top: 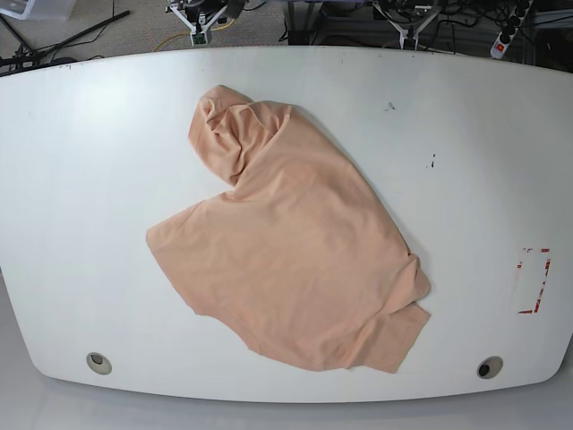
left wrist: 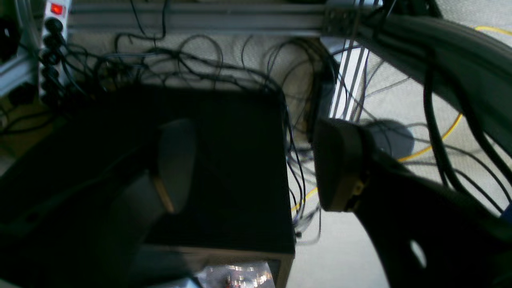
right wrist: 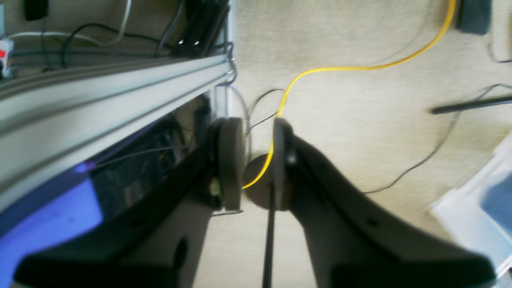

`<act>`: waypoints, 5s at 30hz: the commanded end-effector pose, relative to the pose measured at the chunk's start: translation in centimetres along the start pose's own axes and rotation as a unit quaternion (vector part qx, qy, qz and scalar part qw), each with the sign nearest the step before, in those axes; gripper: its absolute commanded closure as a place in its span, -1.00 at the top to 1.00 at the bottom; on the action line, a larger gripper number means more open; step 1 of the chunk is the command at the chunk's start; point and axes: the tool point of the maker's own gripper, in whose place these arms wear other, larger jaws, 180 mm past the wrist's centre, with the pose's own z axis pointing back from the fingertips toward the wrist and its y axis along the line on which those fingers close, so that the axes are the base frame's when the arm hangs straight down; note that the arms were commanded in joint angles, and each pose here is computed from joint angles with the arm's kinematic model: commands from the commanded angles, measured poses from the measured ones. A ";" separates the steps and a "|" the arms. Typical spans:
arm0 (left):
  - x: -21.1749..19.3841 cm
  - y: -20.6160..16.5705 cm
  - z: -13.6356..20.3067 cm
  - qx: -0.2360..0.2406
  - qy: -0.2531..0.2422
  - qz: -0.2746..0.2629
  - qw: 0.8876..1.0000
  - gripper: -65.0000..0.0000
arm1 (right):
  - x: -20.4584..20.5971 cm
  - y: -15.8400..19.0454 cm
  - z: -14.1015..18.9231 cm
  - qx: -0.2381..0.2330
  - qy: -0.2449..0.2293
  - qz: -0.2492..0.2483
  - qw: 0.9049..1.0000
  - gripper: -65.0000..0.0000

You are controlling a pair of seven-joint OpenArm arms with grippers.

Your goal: Fold the T-shirt properly

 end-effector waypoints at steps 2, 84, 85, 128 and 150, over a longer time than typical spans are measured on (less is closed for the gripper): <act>-0.2 0.5 0.6 0.002 -0.017 -0.008 1.000 0.30 | 0.1 0.4 0.4 0.000 -0.013 0.002 1.000 -0.62; 11.9 4.4 28.5 0.035 -0.402 0.016 0.915 0.63 | 19.7 1.7 25.5 0.020 -0.392 -0.028 0.919 -0.10; 12.3 4.4 28.6 0.035 -0.406 0.016 0.913 0.63 | 19.9 1.7 25.3 0.021 -0.390 -0.027 0.920 0.00; 14.4 5.4 29.0 0.050 -0.432 0.013 0.900 0.62 | 49.2 -7.0 20.4 0.011 -0.319 0.026 0.947 0.41; 14.5 5.3 29.0 0.048 -0.434 0.016 0.899 0.62 | 49.5 -7.5 13.7 0.070 -0.278 0.000 0.958 0.41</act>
